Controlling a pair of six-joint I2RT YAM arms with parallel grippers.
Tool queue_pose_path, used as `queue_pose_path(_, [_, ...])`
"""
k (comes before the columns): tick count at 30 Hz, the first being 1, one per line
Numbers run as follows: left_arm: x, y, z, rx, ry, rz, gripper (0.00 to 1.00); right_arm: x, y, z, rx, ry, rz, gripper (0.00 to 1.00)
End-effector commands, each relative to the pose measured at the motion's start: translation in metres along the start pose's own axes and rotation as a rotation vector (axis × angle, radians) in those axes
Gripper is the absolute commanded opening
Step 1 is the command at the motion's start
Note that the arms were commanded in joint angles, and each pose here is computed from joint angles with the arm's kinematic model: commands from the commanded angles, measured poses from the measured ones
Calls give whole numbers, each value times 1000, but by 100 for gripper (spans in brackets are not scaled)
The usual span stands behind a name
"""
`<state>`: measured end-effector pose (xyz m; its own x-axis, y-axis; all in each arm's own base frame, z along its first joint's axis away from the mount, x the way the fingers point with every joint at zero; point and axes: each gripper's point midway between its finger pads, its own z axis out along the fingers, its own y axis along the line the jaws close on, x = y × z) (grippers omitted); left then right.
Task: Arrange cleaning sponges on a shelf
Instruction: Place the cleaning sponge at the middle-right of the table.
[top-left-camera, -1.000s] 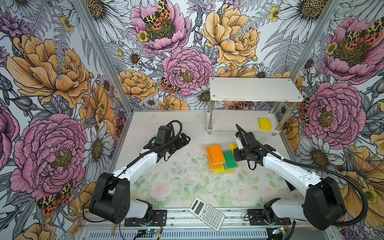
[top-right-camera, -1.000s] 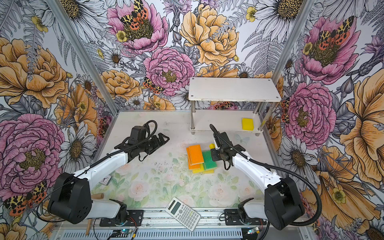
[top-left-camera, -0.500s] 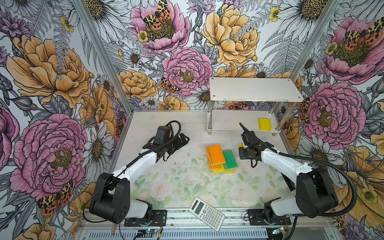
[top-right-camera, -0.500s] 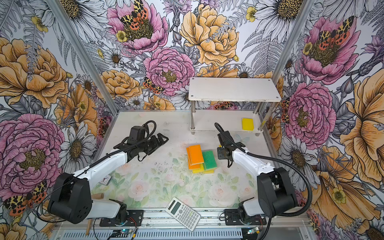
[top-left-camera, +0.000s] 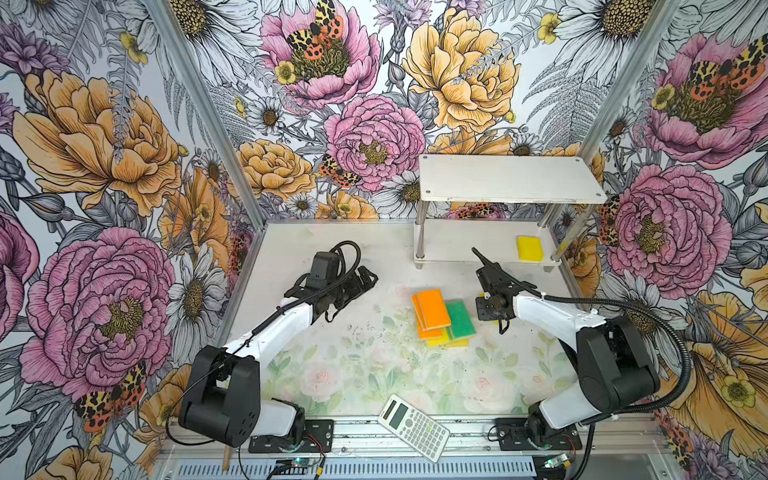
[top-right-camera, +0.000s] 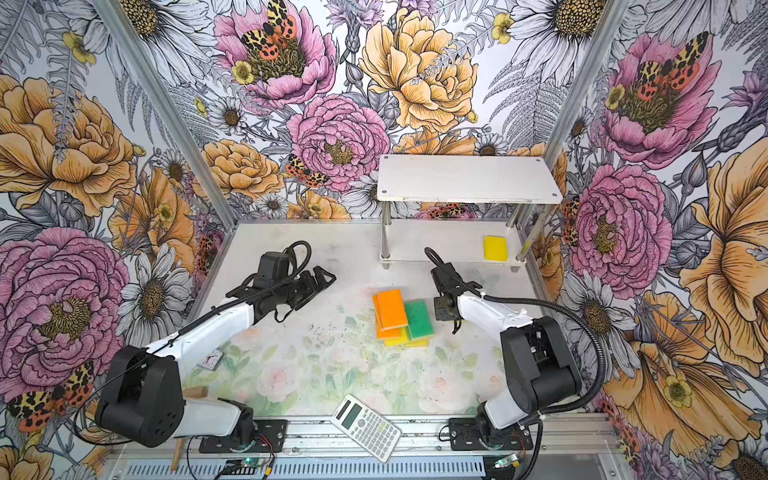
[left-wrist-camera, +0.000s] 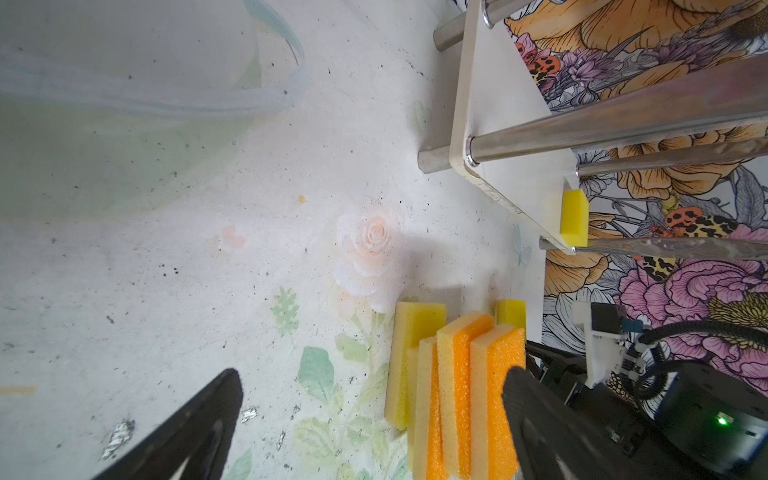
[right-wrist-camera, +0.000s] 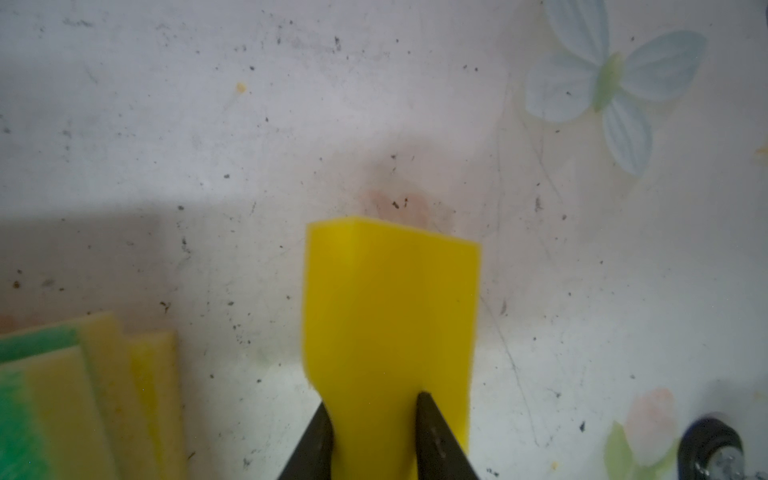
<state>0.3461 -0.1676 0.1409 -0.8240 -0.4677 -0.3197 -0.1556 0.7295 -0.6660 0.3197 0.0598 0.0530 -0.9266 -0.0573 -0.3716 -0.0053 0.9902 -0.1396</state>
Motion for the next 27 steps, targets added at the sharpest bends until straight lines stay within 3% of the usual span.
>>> queue_pose_path(1, [-2, -6, -4, 22, 6, 5, 99, -8, -2, 0, 17, -10, 19, 38])
queue_pose_path(6, [-1, -4, -4, 18, 6, 3, 99, -7, 2, -2, -12, -7, 24, 49])
queue_pose_path(8, [-1, -3, -3, 16, 8, 2, 99, -7, 5, -3, -28, -8, 30, 62])
queue_pose_path(14, [-1, -3, -3, 17, 9, 1, 99, -11, 9, -11, -66, -28, 53, 88])
queue_pose_path(27, [2, -1, -2, 13, 18, 3, 99, -7, -1, -7, -103, 2, 169, 93])
